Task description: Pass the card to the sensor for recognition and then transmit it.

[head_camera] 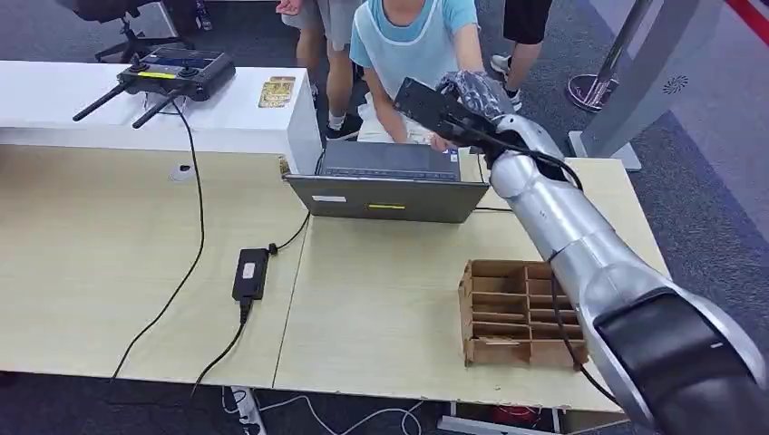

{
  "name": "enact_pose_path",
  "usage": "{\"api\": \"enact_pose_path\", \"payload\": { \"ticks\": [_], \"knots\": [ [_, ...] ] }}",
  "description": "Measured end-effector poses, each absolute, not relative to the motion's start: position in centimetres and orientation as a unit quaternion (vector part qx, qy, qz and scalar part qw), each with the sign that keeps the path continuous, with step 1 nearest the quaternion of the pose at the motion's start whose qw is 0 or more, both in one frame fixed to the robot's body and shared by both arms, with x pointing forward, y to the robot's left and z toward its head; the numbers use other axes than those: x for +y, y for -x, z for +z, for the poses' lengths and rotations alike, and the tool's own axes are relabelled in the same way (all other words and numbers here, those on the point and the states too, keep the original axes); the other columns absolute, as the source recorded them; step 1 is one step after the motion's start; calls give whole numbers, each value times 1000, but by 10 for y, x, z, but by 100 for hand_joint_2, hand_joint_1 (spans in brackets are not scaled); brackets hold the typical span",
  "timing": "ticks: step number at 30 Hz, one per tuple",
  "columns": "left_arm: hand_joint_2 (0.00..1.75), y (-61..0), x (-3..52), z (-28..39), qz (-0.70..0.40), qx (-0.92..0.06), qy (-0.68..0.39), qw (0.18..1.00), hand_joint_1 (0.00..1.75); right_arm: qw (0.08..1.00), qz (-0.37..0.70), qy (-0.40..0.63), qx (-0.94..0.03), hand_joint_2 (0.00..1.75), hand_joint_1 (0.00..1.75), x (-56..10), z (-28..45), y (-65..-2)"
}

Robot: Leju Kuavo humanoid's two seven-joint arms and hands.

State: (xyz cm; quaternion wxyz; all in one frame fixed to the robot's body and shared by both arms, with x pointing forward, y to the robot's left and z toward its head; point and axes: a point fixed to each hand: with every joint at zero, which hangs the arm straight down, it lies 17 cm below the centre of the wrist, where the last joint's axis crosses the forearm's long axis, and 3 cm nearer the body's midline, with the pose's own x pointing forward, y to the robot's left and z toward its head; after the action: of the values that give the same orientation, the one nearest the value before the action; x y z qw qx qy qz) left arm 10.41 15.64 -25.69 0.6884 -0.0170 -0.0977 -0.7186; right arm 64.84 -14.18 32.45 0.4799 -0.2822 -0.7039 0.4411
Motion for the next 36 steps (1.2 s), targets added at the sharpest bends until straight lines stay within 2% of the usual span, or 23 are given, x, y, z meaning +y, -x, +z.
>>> {"api": "enact_pose_path", "payload": {
  "ticks": [11, 16, 26, 28, 32, 36],
  "knots": [
    [0, -106, 156, -257, -729, -101, 15, 677, 0, 460, 380, 286, -750, 175, 0, -151, 353, -648],
    [0, -108, 157, -257, -735, -105, 12, 670, 0, 429, 307, 288, -799, 175, 0, -169, 380, -638],
    [0, -109, 158, -258, -737, -112, 3, 667, 0, 417, 231, 202, -856, 175, 0, -215, 392, -596],
    [0, -110, 157, -258, -732, -117, 1, 671, 0, 414, 219, 166, -868, 175, 0, -218, 394, -586],
    [0, -109, 159, -260, -718, -121, -18, 686, 0, 389, 137, -68, -908, 175, 0, -220, 384, -516],
    [0, -107, 160, -261, -709, -122, -22, 695, 0, 358, 99, -115, -921, 175, 0, -243, 370, -459]
  ]
}}
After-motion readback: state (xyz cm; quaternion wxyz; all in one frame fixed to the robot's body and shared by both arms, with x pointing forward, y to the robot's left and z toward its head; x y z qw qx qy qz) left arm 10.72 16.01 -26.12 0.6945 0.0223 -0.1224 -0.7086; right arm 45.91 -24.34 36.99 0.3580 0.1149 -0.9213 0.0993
